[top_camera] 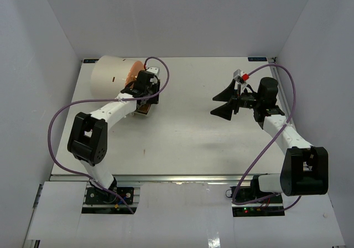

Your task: Organize the makeup

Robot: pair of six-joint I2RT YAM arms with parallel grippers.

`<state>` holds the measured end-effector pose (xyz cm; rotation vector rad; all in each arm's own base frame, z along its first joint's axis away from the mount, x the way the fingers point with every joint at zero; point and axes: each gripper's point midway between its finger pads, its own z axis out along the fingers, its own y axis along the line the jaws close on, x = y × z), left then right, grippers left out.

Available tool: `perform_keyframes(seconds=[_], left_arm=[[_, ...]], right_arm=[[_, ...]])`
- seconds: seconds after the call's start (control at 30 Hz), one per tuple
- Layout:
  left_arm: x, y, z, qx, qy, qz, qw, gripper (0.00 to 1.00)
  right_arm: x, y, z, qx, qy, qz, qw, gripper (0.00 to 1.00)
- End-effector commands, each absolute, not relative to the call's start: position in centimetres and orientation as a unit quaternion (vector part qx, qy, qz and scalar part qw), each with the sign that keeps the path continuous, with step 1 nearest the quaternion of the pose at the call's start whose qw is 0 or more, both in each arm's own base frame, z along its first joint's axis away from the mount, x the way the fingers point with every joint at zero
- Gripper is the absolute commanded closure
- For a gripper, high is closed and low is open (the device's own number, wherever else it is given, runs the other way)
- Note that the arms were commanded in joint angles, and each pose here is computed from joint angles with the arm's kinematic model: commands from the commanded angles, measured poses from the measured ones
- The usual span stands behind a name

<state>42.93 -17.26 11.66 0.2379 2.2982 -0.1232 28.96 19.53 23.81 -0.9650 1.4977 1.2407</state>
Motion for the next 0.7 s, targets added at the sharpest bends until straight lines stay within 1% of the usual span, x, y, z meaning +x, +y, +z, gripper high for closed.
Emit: perform_keyframes(seconds=[0.0, 0.07, 0.2, 0.33, 0.47, 0.53, 0.67], left_arm=[[43.8, -17.0, 13.5, 0.087, 0.903, -0.048, 0.418, 0.48], [43.6, -17.5, 14.4, 0.093, 0.898, -0.066, 0.425, 0.48], [42.2, -20.5, 17.1, 0.138, 0.877, -0.152, 0.435, 0.49], [41.1, -22.1, 19.1, 0.158, 0.857, -0.194, 0.450, 0.51], [40.1, -23.7, 18.3, 0.173, 0.858, -0.216, 0.434, 0.59], [40.0, -24.1, 16.8, 0.171, 0.866, -0.214, 0.417, 0.66], [40.2, -24.8, 12.4, 0.164, 0.891, -0.187, 0.381, 0.78]], right_arm=[[28.7, 19.3, 24.6, -0.405, 0.596, 0.506, 0.474, 0.07], [28.8, 19.3, 24.6, -0.404, 0.597, 0.505, 0.475, 0.07], [28.8, 19.3, 24.6, -0.404, 0.597, 0.505, 0.475, 0.06], [28.8, 19.2, 24.4, -0.403, 0.598, 0.505, 0.475, 0.06], [29.0, 19.1, 24.4, -0.401, 0.599, 0.504, 0.475, 0.06], [29.0, 19.0, 24.4, -0.400, 0.600, 0.503, 0.476, 0.06], [29.2, 18.6, 24.5, -0.397, 0.602, 0.498, 0.481, 0.06]])
